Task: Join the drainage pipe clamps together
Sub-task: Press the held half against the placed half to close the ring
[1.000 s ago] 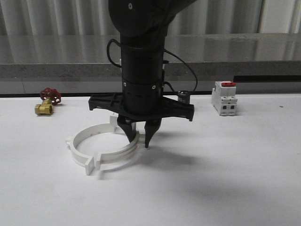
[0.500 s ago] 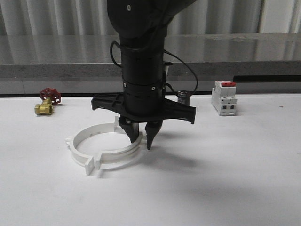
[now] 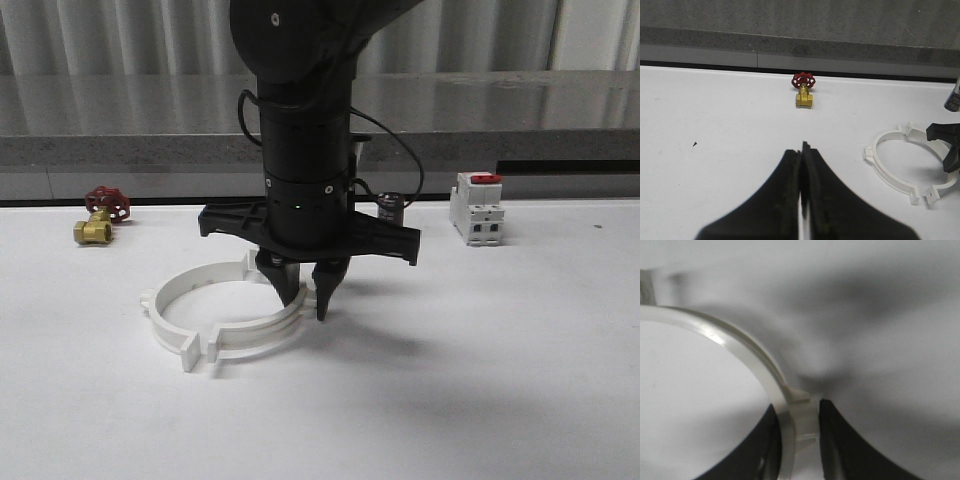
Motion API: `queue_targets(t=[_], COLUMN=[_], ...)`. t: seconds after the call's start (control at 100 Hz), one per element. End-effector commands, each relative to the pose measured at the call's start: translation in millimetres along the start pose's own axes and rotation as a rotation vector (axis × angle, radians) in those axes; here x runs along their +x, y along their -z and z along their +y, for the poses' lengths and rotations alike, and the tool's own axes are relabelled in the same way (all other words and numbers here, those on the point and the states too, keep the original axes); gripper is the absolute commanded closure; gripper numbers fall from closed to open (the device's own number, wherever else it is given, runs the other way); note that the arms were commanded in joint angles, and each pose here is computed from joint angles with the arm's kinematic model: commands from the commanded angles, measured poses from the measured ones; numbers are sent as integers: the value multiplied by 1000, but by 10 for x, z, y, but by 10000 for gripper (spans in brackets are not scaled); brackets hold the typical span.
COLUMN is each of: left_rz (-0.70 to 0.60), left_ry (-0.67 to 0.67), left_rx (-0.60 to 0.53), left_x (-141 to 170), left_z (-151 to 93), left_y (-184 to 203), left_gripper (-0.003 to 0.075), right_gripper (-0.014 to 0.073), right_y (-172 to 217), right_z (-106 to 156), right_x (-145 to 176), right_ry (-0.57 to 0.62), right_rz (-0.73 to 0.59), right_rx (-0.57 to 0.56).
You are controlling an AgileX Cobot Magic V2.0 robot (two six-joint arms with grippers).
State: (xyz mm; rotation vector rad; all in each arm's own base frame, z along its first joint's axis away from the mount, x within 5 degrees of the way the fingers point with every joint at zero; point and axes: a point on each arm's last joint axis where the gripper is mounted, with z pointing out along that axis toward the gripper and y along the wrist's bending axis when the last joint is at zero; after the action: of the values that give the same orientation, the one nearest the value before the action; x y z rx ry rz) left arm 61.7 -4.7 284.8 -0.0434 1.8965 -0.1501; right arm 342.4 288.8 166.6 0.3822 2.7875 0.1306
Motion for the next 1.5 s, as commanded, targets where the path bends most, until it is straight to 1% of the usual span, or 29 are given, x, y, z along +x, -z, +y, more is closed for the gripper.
queue_targets(t=[0.0, 0.22, 0.53, 1.2, 1.32, 1.49], left_rz=[-92, -92, -92, -92, -92, -92], left_ry=[3, 3, 3, 3, 3, 3], left_rx=[14, 14, 14, 14, 14, 14], left_x=[-143, -143, -143, -143, -143, -143], left_z=[-21, -21, -21, -21, -21, -21], left_y=[31, 31, 31, 31, 31, 31], left_gripper=[741, 741, 741, 741, 741, 741], right_gripper=[650, 650, 650, 648, 599, 475], right_y=[321, 302, 177, 179, 181, 181], right_z=[68, 83, 98, 112, 127, 126], right_x=[-131, -127, -82, -82, -89, -89], right_ry=[-4, -21, -29, -30, -28, -27], right_rz=[-76, -77, -49, -52, -60, -60], right_rx=[-84, -94, -85, -98, -115, -114])
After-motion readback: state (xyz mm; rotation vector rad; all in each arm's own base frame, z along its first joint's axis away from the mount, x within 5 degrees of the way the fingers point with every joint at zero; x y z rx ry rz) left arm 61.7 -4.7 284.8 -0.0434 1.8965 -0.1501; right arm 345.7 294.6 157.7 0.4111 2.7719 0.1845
